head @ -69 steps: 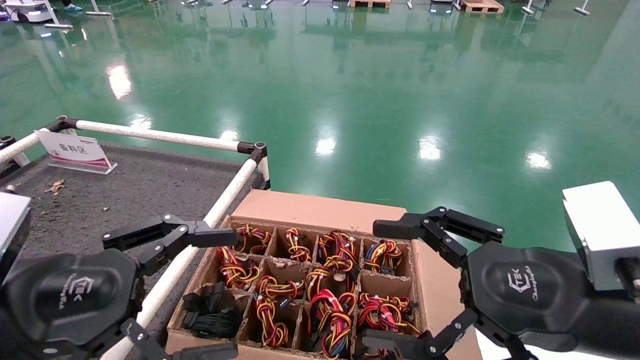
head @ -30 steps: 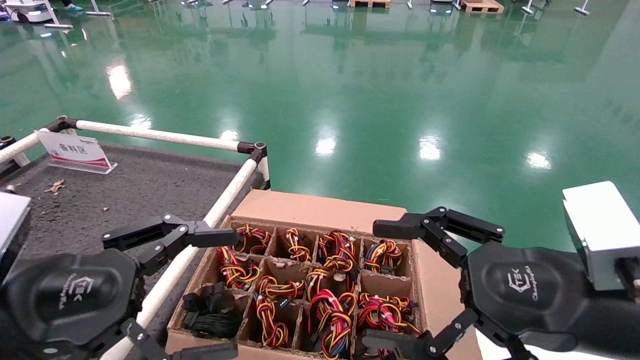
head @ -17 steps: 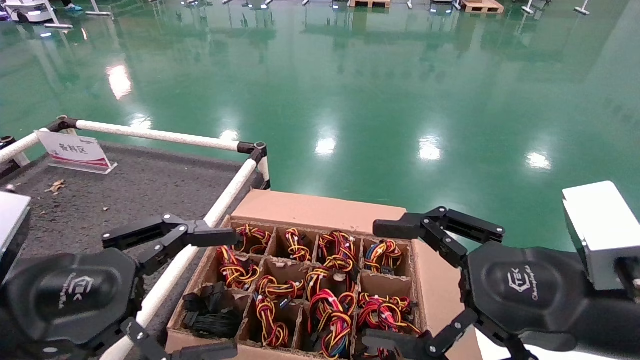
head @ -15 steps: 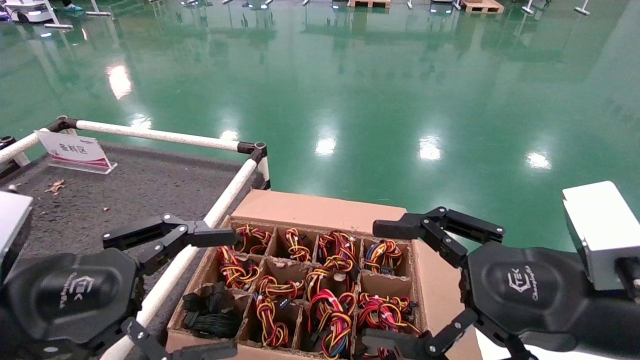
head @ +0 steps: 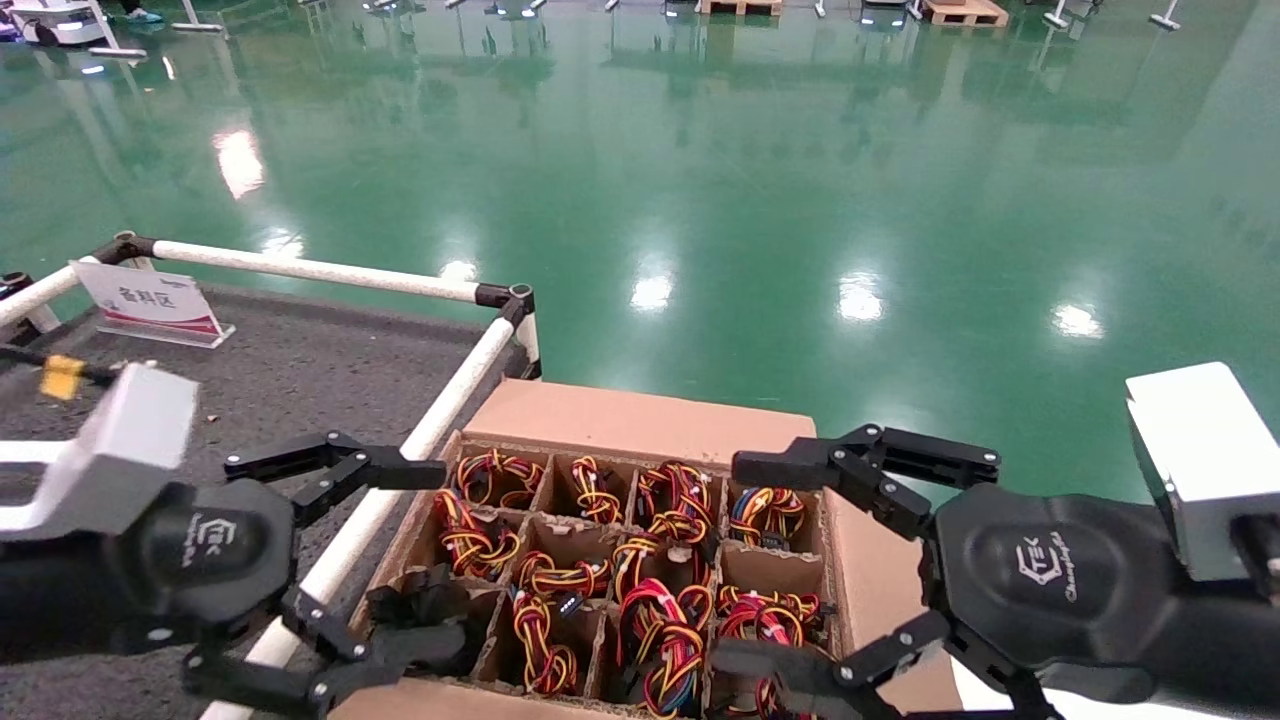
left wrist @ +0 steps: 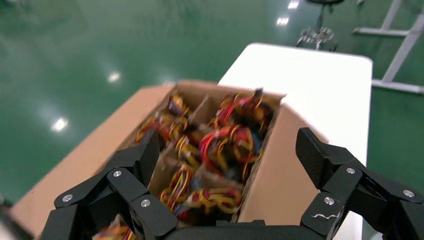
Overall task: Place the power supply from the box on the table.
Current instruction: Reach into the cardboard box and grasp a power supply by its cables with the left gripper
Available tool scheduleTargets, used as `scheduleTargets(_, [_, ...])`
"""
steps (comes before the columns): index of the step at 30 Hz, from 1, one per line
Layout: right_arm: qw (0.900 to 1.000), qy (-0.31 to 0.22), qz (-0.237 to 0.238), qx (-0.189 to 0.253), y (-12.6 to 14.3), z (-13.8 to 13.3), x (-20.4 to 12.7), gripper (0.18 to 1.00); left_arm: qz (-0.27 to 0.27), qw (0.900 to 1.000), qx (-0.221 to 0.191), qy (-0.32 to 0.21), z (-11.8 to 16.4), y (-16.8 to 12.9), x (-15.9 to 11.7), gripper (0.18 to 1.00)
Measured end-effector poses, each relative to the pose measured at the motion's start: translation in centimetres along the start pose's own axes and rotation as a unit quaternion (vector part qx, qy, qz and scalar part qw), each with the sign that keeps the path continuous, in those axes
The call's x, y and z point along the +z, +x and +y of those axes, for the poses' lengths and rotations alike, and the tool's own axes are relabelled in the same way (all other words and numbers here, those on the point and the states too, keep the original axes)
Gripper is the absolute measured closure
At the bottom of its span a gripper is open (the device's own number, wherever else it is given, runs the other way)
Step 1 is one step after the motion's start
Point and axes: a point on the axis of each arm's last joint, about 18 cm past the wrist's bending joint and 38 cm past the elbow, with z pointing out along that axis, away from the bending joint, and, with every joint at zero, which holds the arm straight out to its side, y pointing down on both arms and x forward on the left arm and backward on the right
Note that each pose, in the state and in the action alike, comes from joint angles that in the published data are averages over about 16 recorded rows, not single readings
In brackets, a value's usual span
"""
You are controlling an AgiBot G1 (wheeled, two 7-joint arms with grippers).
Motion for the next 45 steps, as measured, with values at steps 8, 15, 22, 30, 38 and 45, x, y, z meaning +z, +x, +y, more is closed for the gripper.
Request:
scheduleTargets(8, [1.0,0.0,0.0,0.0,0.0,0.0,0.0,0.408,-0.031,0.9975,-0.038,-0.05,1.1,-1.6,1.0,0.186])
scheduleTargets(15, [1.0,0.0,0.0,0.0,0.0,0.0,0.0,0.527,-0.052,0.9926,-0.071,-0.083,2.2,-2.5,1.6,0.186])
scheduleTargets(22, [1.0,0.0,0.0,0.0,0.0,0.0,0.0,0.702,-0.061,0.9875,-0.09,-0.115,2.7,-2.9,1.8,0.186])
scheduleTargets(30, [1.0,0.0,0.0,0.0,0.0,0.0,0.0,0.866,-0.058,0.9824,-0.097,-0.149,2.2,-3.0,1.6,0.186])
scheduleTargets(38, [1.0,0.0,0.0,0.0,0.0,0.0,0.0,0.947,-0.051,0.9773,-0.102,-0.179,1.6,-2.7,1.0,0.186])
scheduleTargets(45, [1.0,0.0,0.0,0.0,0.0,0.0,0.0,0.987,-0.042,0.972,-0.112,-0.202,1.7,-2.2,0.6,0.186])
